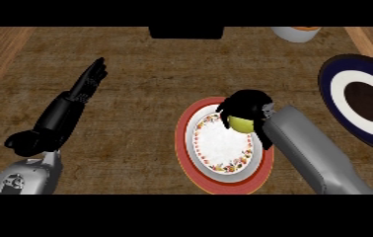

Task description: Pick the lemon from the plate and place it in the plate

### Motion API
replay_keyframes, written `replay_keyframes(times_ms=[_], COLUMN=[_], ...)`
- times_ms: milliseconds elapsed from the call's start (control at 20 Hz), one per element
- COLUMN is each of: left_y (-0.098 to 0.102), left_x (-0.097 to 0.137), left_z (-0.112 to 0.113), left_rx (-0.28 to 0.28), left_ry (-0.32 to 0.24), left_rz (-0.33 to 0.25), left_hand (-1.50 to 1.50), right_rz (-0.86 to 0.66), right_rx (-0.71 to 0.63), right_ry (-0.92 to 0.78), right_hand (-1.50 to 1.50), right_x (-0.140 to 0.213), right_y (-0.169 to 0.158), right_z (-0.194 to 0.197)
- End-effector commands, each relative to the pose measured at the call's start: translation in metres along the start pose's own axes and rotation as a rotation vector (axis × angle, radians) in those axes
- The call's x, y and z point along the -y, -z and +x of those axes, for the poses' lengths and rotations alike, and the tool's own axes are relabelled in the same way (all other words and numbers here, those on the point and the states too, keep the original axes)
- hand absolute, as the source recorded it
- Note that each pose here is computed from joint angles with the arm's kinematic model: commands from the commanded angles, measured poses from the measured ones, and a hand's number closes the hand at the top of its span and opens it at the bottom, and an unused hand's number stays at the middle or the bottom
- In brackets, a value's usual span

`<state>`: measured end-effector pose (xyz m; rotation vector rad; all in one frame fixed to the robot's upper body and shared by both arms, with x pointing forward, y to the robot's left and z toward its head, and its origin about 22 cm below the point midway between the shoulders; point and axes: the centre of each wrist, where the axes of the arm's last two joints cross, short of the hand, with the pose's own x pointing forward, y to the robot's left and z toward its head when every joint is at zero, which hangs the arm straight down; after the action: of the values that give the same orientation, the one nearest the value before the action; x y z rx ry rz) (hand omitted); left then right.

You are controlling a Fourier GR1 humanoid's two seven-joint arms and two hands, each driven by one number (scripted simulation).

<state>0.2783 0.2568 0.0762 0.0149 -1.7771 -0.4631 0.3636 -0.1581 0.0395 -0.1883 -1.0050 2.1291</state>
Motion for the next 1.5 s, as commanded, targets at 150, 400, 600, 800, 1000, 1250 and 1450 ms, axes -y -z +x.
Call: replay_keyframes(times_ms=[150, 400, 600, 800, 1000, 1250, 1450], left_y=[-0.006, -0.035, -0.044, -0.054, -0.048, -0.049, -0.037], left_x=[0.000, -0.024, -0.033, -0.032, -0.032, -0.029, -0.029], left_z=[-0.009, -0.017, -0.017, -0.019, -0.007, -0.004, -0.001], left_rx=[-0.030, -0.109, -0.122, -0.118, -0.099, -0.083, -0.054], left_ry=[0.010, 0.024, 0.036, 0.030, 0.038, 0.015, 0.025], left_rz=[0.048, 0.149, 0.172, 0.188, 0.184, 0.153, 0.117], left_hand=[0.00, 0.00, 0.00, 0.00, 0.00, 0.00, 0.00], right_rz=[-0.120, -0.336, -0.522, -0.679, -0.750, -0.877, -1.001], right_rx=[0.052, 0.001, 0.014, 0.041, 0.058, 0.007, -0.107], right_ry=[0.036, 0.029, 0.023, 0.040, 0.076, 0.186, 0.190], right_hand=[1.50, 1.50, 1.50, 1.50, 1.50, 1.50, 1.50], right_x=[-0.080, -0.119, -0.138, -0.145, -0.167, -0.185, -0.199], right_y=[-0.034, -0.111, -0.170, -0.229, -0.287, -0.363, -0.422], right_z=[-0.005, -0.038, -0.048, -0.055, -0.058, -0.061, -0.052])
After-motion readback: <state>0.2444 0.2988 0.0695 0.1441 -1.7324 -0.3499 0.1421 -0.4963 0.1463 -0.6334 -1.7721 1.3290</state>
